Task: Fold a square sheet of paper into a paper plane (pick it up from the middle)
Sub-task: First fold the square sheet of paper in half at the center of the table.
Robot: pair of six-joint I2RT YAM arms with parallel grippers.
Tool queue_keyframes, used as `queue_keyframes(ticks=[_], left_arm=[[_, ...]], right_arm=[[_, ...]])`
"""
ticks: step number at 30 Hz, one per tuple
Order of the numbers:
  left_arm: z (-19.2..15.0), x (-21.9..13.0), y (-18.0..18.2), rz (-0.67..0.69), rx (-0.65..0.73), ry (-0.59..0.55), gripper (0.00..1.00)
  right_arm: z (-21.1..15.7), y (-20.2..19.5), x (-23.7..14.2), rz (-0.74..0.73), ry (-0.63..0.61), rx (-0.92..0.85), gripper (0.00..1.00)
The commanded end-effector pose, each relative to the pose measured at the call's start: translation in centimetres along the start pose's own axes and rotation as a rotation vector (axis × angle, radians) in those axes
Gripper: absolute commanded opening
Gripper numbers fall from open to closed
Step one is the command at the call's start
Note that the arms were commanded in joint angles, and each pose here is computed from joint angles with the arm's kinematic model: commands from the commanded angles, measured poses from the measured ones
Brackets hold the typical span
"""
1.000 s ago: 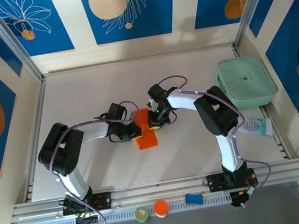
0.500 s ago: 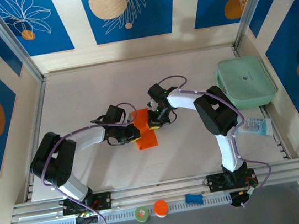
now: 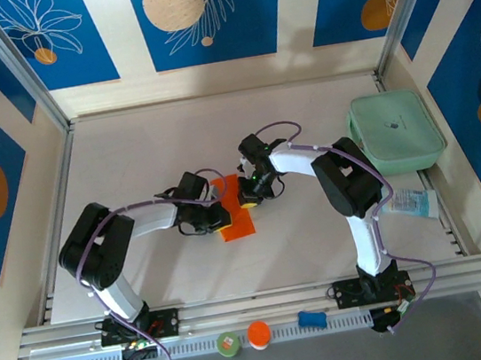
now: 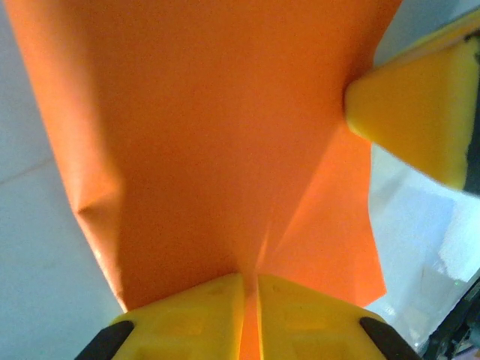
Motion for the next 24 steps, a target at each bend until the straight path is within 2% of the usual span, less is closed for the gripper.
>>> queue_keyframes(ticks=[1, 10, 13, 19, 22, 24], left_arm=[[-4.9, -0.2, 3.6, 0.152, -0.048, 0.174, 0.16], [-6.5, -1.9, 3.9, 0.236, -0.012, 0.179, 0.12], [-5.9, -3.1, 3.1, 0.251, 0.009, 0.128, 0.11], [-2.6, -5.1, -1.5, 0.081, 0.052, -0.088, 0.12], [-1.9, -3.9, -2.6, 0.01, 0.046, -0.094, 0.12], [-1.8, -2.9, -2.6, 0.015, 0.043, -0.072, 0.12]], right_arm=[[-2.1, -7.3, 3.9, -0.32, 0.095, 0.127, 0.07], [-2.1, -7.5, 4.1, -0.327, 0.09, 0.136, 0.07], [-2.2, -7.5, 4.1, -0.33, 0.089, 0.134, 0.07], [-2.3, -7.6, 4.2, -0.329, 0.091, 0.135, 0.07], [-2.3, -7.6, 4.3, -0.327, 0.093, 0.137, 0.07], [-2.3, -7.6, 4.4, -0.326, 0.093, 0.139, 0.07]])
Point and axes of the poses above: each hand's point on the last joint's axis, 136 mm out from that joint toward the fingers, its own x axis out along the fingers, its own y axis along the line the jaws close on, z = x × y, the point moved 7 cm from there along -x, back along the fingers, and after that the axes turned 1 degree about -x, right-handed, at the moved point
